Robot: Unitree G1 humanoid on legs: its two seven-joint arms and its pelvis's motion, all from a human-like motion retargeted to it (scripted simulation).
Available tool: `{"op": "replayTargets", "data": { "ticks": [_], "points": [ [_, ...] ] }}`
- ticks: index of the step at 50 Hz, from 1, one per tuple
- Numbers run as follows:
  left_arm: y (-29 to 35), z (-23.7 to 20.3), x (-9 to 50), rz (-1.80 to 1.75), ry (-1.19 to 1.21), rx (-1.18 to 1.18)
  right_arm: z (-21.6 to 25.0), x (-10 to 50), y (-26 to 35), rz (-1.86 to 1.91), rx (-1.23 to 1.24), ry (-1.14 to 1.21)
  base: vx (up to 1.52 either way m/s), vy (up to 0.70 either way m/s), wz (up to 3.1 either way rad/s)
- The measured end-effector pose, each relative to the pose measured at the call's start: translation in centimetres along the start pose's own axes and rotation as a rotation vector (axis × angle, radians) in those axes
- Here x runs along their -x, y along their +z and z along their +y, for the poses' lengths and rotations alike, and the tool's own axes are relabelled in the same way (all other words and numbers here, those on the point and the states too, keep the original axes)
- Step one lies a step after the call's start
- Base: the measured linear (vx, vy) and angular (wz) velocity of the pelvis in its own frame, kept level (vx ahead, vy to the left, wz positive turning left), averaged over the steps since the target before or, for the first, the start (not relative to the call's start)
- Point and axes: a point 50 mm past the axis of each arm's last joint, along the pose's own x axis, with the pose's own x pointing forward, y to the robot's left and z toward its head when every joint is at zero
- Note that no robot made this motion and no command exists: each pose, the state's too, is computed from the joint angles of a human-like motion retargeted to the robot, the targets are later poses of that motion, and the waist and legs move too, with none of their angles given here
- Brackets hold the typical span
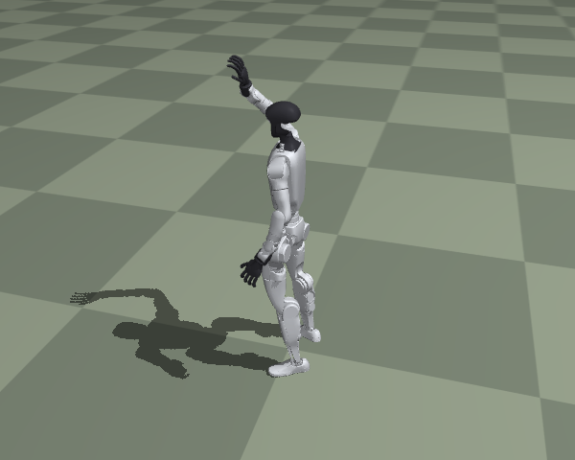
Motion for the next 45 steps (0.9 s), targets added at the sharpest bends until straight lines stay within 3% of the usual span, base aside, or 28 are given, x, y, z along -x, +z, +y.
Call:
{"op": "replayTargets", "data": {
  "ticks": [10,15,17,25,31,40,45],
  "points": [
    [-1.1,-1.0,0.5,0.039,-0.048,-0.014,-0.8,-7.3,8.9,-0.219,-0.077,-0.175,0.00,-0.01,-0.20],
    [1.1,-0.5,-0.3,-0.013,-0.013,0.056,0.1,-7.1,13.2,-0.388,-0.140,-0.075,-0.01,-0.01,-0.01],
    [2.8,1.4,-0.7,-0.090,0.123,0.280,0.0,-7.2,13.4,-0.411,-0.066,-0.012,-0.09,-0.13,-0.21],
    [5.5,1.8,-1.0,-0.181,0.157,0.421,0.4,-2.6,16.2,-0.571,-0.287,0.225,0.00,0.00,0.00],
    [4.6,1.2,-0.8,-0.152,0.106,0.313,-0.5,-3.6,14.8,-0.497,-0.287,0.135,0.00,0.00,0.00],
    [2.4,0.6,-0.7,-0.066,0.051,0.188,-1.2,-7.1,5.7,-0.187,0.153,0.018,0.00,0.00,0.00],
    [2.0,0.7,-0.5,-0.060,0.062,0.223,-1.2,-6.7,3.1,-0.080,0.175,0.044,0.00,0.00,0.00]
  ]
}}
